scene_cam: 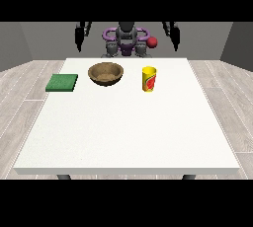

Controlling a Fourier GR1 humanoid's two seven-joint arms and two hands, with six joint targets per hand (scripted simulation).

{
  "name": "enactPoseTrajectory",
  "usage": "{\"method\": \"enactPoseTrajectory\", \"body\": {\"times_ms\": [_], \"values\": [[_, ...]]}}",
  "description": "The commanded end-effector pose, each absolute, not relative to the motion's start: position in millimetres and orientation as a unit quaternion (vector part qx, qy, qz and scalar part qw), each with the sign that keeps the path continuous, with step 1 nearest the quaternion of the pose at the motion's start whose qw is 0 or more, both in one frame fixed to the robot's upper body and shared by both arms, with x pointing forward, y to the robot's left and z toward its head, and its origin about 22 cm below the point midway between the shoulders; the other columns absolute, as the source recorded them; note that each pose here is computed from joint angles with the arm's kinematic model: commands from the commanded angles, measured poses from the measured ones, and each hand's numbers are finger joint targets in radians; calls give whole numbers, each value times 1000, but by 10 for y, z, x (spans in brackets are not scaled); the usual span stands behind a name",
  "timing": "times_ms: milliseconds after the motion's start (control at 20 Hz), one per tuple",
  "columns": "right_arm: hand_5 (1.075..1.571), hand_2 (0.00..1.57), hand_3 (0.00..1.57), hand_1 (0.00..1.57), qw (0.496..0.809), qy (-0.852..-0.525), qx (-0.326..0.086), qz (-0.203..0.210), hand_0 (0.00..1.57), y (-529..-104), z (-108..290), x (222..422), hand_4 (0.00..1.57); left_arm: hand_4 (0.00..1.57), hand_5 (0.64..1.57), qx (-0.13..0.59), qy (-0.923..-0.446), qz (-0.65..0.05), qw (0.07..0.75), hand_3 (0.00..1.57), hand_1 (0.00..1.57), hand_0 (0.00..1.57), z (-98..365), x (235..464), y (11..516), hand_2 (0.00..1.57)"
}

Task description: Pick the cup and pour the ball into the bowl, then pick the bowl and place it on the pad

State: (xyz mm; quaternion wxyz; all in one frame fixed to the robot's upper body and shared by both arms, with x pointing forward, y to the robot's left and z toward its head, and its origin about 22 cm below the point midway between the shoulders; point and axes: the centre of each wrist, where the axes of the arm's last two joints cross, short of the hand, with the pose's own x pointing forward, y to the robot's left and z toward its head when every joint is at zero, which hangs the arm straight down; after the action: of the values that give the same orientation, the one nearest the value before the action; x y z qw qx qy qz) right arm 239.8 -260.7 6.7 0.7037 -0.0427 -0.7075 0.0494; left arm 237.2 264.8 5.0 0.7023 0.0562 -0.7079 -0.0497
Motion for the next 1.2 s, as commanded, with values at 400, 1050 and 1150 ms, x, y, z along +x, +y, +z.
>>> {"method": "enactPoseTrajectory", "body": {"times_ms": [400, 1050, 1150], "values": [[1566, 0, 0, 0, 683, -730, 3, -28, 0, -3228, -139, 2070, 80, 0, 1471, 29, -757, 30, 652, 0, 0, 0, 59, 2285, 2163, 0], [1558, 0, 0, 0, 592, -805, 29, -8, 0, -3045, -201, 2663, 0, 0, 1457, 36, -828, 20, 559, 0, 0, 0, 135, 2999, 2086, 0], [1557, 0, 0, 0, 583, -812, 39, 7, 0, -3036, -81, 2754, 0, 0, 1444, 60, -836, 25, 545, 0, 0, 0, 142, 3156, 2123, 0]]}}
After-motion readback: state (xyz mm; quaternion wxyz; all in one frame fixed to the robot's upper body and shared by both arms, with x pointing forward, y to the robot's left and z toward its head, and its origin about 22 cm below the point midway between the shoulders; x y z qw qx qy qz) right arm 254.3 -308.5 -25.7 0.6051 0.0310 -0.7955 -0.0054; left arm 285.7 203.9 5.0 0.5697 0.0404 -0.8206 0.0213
